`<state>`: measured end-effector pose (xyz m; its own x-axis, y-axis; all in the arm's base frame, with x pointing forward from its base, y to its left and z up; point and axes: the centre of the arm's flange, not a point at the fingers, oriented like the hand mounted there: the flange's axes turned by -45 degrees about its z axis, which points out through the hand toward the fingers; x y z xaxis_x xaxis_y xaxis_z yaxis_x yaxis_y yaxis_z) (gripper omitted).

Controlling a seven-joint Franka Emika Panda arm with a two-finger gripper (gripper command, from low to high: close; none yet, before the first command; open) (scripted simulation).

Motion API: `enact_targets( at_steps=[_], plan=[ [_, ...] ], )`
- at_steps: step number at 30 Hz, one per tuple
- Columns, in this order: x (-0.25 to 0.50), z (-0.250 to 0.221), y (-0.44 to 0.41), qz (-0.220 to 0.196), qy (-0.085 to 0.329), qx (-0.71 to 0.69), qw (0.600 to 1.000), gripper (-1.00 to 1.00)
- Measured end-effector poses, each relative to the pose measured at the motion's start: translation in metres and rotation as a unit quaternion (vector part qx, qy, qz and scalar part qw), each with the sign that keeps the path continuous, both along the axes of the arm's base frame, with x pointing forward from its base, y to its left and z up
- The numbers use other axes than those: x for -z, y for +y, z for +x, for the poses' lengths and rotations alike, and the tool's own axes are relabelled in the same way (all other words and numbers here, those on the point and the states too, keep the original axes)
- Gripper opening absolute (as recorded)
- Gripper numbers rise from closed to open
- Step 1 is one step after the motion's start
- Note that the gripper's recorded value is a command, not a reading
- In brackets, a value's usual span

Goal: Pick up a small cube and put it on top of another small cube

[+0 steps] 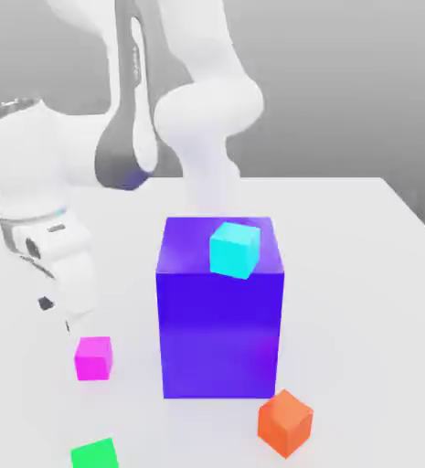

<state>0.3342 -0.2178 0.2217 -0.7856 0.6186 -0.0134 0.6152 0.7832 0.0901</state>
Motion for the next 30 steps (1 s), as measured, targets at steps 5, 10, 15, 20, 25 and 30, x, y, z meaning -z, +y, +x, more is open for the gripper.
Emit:
enact_targets(
  at_steps=[5, 10, 15, 20, 25, 30],
  plan=[
    [0.015, -0.011, 0.009, -0.021, 0.011, -0.143, 0.989, 0.00],
    [0.027, -0.020, 0.020, -0.036, 0.021, -0.287, 0.957, 0.00],
    [0.037, -0.010, 0.030, -0.043, 0.012, -0.335, 0.941, 0.00],
    [0.058, -0.008, 0.030, -0.043, 0.009, -0.336, 0.941, 0.00],
    [0.089, -0.013, 0.032, -0.041, 0.017, -0.337, 0.940, 0.00],
    [0.094, -0.014, 0.032, -0.041, 0.019, -0.338, 0.940, -1.00]
  ],
)
